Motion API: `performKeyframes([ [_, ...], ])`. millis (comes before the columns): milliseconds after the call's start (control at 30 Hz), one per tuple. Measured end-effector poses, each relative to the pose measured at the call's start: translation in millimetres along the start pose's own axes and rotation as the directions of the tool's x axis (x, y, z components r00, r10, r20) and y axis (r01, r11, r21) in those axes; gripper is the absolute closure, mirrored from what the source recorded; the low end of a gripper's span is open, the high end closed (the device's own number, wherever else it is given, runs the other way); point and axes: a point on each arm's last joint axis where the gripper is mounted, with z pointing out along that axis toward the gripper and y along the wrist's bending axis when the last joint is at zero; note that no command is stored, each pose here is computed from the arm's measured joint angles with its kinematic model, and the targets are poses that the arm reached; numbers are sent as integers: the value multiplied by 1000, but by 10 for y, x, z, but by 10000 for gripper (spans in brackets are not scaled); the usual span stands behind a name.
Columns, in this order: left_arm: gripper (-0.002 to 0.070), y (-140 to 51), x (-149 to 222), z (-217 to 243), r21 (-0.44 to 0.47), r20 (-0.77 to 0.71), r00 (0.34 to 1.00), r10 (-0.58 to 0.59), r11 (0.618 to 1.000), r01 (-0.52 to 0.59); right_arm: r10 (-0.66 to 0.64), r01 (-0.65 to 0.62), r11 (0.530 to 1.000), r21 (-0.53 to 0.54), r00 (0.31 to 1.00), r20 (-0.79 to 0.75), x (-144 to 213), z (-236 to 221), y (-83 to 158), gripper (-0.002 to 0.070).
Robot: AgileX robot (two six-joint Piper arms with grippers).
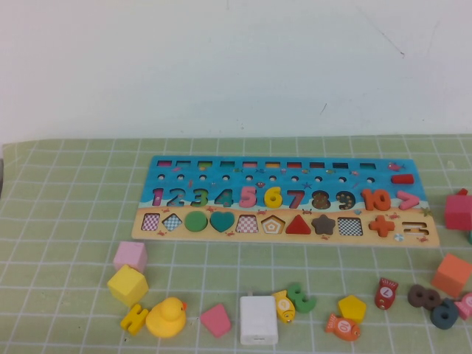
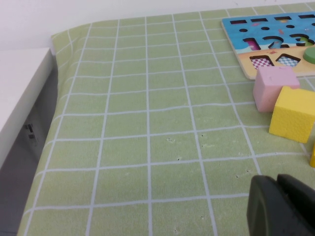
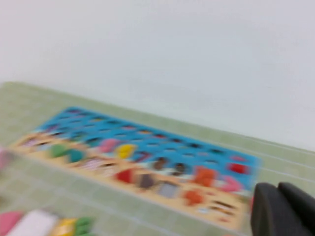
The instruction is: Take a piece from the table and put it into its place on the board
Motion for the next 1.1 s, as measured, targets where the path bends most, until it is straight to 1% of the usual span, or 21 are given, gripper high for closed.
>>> performKeyframes([
  [67,677,0,0,0,0,0,1000,0,1000,0,18,-17,996,87,1000,-3,6,-9,-54,677],
  [167,677,0,0,0,0,0,1000,0,1000,0,44,-41,977,210,999,-7,13,-25,-130,677],
  [333,677,0,0,0,0,0,1000,0,1000,0,79,-77,916,393,997,10,25,-104,-232,678],
  [467,677,0,0,0,0,0,1000,0,1000,0,86,-98,870,484,995,47,33,-208,-254,678],
  [533,677,0,0,0,0,0,1000,0,1000,0,77,-106,856,506,994,77,32,-280,-238,678],
  [667,677,0,0,0,0,0,1000,0,1000,0,45,-119,849,514,987,155,35,-454,-169,678],
  [733,677,0,0,0,0,0,1000,0,1000,0,38,-121,849,514,985,169,37,-485,-155,678],
  [967,677,0,0,0,0,0,1000,0,1000,0,37,-122,849,514,984,171,43,-490,-152,678],
  [1100,677,0,0,0,0,0,1000,0,1000,0,35,-108,855,507,988,152,121,-364,-184,678],
])
